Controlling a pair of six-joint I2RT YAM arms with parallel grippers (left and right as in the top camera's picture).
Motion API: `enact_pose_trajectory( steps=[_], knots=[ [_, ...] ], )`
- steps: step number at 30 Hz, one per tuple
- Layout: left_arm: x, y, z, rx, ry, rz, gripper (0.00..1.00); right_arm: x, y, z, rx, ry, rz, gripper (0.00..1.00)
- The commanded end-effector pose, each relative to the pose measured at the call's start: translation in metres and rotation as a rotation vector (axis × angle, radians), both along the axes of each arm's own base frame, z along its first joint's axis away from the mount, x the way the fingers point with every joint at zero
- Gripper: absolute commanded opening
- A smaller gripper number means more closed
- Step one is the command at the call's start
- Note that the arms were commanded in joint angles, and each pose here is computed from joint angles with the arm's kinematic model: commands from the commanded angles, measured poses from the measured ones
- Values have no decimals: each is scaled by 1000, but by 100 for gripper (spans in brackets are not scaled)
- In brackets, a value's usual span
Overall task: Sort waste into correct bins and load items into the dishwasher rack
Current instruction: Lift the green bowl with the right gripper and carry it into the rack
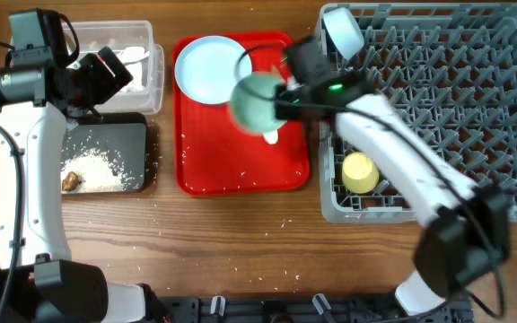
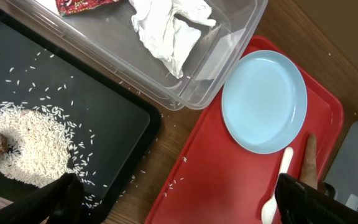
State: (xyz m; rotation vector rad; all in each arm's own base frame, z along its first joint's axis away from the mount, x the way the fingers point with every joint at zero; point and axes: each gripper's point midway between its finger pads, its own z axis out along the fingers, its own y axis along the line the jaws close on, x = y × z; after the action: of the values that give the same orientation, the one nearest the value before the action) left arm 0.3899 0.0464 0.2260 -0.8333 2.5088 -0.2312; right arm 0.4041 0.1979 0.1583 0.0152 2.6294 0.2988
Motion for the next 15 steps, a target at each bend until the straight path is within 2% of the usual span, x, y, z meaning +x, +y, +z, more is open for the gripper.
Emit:
enact_pose_trajectory(
  steps=[1, 5, 7, 11, 12, 15],
  knots=[
    [0, 1, 16, 3, -43, 8, 100, 22, -85, 60, -276, -230, -186, 4],
    [0, 1, 16, 3, -43, 8, 100, 22, -156, 101, -606, -361, -405, 4],
    [0, 1, 16, 3, -43, 8, 100, 22, -165, 105, -668, -374, -445, 4],
    [0, 1, 16, 3, -43, 8, 100, 25, -182, 107, -892, -363, -429, 4],
    [0, 1, 16, 3, -43, 8, 100, 30, -185, 103, -1001, -338, -392, 4],
    [0, 1, 16, 3, -43, 8, 100, 41, -184, 87, -1144, -276, -290, 4]
  ],
)
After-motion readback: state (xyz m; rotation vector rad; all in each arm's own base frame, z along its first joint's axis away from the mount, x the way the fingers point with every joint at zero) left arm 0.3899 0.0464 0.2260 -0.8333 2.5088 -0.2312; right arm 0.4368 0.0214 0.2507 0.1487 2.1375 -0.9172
